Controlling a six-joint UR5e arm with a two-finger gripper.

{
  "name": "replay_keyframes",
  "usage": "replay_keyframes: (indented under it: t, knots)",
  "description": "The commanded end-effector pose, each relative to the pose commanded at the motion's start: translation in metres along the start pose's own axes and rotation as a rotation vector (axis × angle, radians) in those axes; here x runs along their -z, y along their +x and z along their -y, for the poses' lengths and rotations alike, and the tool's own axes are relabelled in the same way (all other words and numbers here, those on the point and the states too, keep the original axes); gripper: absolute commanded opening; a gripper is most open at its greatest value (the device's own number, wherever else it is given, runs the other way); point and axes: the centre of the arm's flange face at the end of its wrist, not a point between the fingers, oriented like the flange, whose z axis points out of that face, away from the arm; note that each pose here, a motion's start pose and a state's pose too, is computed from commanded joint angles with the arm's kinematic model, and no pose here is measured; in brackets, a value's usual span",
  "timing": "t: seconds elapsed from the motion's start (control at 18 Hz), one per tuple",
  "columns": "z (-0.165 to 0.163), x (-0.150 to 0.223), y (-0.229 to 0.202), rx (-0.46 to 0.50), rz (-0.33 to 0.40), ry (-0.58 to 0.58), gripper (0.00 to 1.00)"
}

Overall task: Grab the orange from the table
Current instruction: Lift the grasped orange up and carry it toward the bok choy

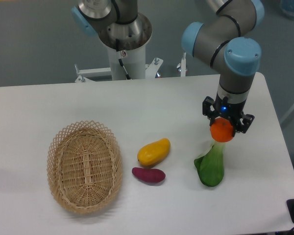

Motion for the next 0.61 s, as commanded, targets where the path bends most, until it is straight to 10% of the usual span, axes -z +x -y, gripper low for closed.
replay_keyframes:
  t: [0.61]
  knots:
    - [-0.0007, -0.0011, 0.0014, -0.001, -0.002, -0.004, 0.53]
